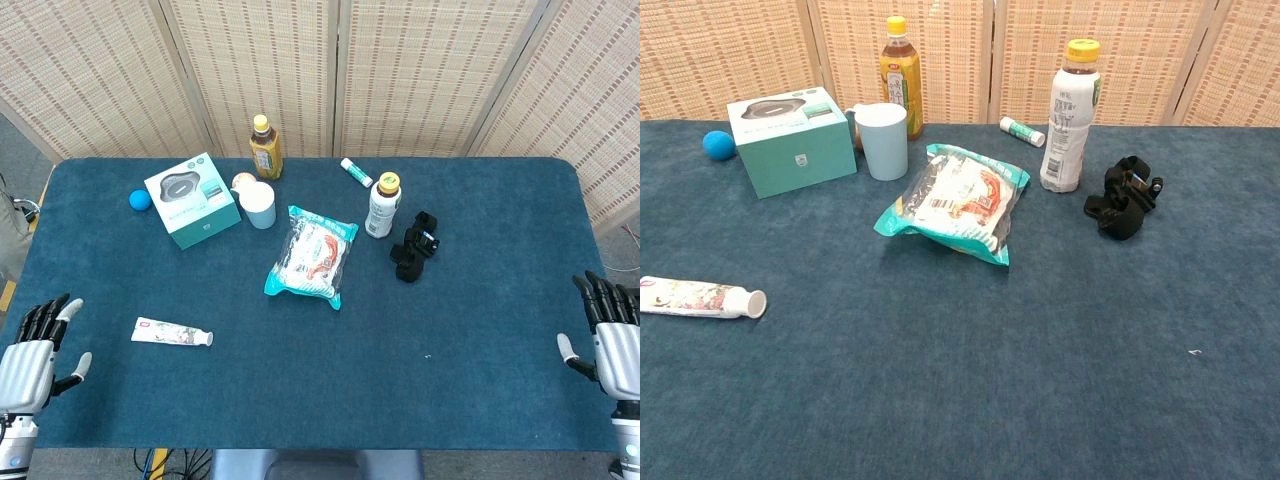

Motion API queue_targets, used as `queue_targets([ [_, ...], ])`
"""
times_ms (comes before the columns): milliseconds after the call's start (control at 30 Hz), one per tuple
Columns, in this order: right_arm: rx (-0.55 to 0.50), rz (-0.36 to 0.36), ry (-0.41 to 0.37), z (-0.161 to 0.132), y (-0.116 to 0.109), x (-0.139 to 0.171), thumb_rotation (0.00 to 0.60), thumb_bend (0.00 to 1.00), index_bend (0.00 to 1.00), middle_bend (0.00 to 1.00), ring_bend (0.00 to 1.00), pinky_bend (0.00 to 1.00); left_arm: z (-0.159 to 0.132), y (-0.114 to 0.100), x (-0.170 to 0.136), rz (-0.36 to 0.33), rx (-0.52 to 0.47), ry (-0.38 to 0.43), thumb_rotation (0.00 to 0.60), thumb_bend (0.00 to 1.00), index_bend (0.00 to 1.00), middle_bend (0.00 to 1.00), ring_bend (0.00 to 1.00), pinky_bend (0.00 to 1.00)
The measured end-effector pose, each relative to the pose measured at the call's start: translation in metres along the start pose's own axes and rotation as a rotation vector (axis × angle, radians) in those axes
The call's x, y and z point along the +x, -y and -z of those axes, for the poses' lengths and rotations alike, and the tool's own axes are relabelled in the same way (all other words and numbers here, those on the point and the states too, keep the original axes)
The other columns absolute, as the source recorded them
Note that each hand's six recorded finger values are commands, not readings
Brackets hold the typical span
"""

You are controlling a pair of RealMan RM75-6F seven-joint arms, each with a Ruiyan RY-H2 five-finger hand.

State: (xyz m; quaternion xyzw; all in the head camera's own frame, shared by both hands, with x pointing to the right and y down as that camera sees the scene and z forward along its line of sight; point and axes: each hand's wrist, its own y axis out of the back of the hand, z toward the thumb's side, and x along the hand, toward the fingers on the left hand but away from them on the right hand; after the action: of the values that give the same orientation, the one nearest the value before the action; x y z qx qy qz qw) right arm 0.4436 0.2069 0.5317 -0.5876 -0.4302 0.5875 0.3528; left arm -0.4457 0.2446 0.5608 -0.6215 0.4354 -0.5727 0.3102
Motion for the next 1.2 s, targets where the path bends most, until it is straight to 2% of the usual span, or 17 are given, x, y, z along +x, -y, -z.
queue_targets([
  [233,-0.023,0.022,-0.018,-0.003,-0.004,-0.002,0.600,0.29,0.04,0.05,0.00,0.00,-0.001,0.000,0.003,0.011,0.015,0.013,0.600,0.33,0.10,0.05,0.00,0.01],
  [433,-0.030,0.076,-0.025,-0.004,-0.018,-0.005,0.600,0.29,0.04,0.05,0.00,0.00,-0.005,0.002,0.010,0.052,0.030,0.047,0.600,0.32,0.10,0.05,0.00,0.01],
  [733,-0.013,0.122,-0.028,-0.008,-0.035,-0.012,0.600,0.29,0.04,0.05,0.00,0.00,-0.024,0.014,0.040,0.174,0.071,0.154,0.600,0.27,0.10,0.05,0.00,0.01],
  [900,-0.017,0.123,-0.037,-0.010,-0.037,-0.016,0.600,0.29,0.04,0.05,0.00,0.00,-0.042,0.025,0.058,0.240,0.083,0.215,0.600,0.25,0.12,0.05,0.01,0.01],
  [1100,-0.023,0.115,-0.037,-0.007,-0.036,-0.017,0.600,0.29,0.04,0.05,0.00,0.00,-0.056,0.040,0.072,0.298,0.116,0.240,0.600,0.25,0.15,0.05,0.01,0.01],
  [1200,-0.029,0.108,-0.031,-0.004,-0.035,-0.016,0.600,0.29,0.04,0.05,0.00,0.00,-0.062,0.050,0.077,0.321,0.131,0.245,0.600,0.25,0.20,0.08,0.03,0.01],
])
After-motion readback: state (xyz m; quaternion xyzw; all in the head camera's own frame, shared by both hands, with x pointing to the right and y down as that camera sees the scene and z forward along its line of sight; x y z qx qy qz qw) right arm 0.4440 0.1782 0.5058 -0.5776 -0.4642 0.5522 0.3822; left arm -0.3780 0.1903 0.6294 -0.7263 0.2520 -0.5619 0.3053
